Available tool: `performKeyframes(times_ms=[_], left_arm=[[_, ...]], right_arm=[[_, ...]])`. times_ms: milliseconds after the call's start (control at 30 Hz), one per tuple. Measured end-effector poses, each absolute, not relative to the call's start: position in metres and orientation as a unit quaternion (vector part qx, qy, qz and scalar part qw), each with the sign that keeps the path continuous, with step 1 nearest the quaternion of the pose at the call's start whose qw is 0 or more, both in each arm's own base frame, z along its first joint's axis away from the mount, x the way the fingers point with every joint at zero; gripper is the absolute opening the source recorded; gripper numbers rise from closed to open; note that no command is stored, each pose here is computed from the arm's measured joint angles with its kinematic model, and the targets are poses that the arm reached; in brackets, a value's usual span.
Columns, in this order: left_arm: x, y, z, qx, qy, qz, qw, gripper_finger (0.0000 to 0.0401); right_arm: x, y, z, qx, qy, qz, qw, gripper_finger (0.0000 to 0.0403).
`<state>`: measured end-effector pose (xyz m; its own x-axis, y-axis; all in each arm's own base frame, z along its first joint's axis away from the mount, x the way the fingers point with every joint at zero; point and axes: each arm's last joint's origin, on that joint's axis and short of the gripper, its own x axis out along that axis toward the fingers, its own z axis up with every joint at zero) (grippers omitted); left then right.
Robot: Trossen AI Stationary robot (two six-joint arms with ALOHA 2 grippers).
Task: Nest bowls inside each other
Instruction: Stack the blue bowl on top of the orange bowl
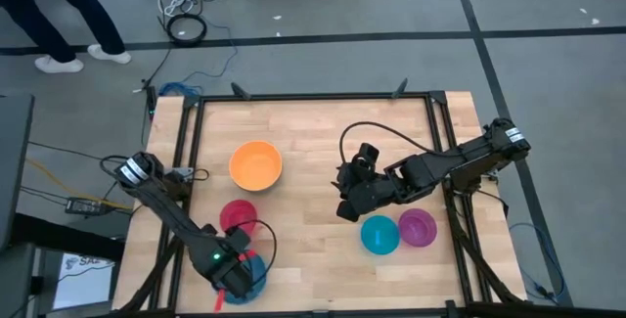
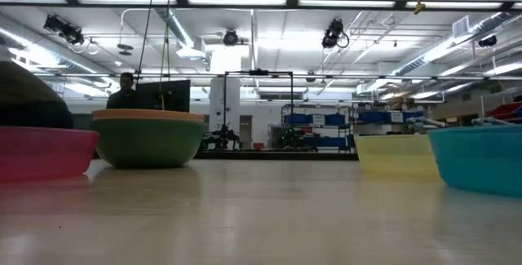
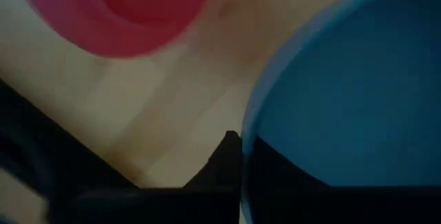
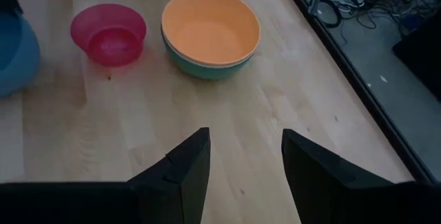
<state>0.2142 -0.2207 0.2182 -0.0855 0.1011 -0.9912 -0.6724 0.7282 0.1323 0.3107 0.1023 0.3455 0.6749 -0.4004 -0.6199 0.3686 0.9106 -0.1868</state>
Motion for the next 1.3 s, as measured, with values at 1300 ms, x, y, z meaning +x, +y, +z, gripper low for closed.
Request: performKeyframes(times_ms=[1300], left_arm=[[0.207, 0.007, 0.271, -0.177, 0.501, 0.490, 0.691, 0.0010]], right_arm=[[0.315, 0.104, 0.350, -0.010, 0.320, -0.201, 0.926, 0.0166]])
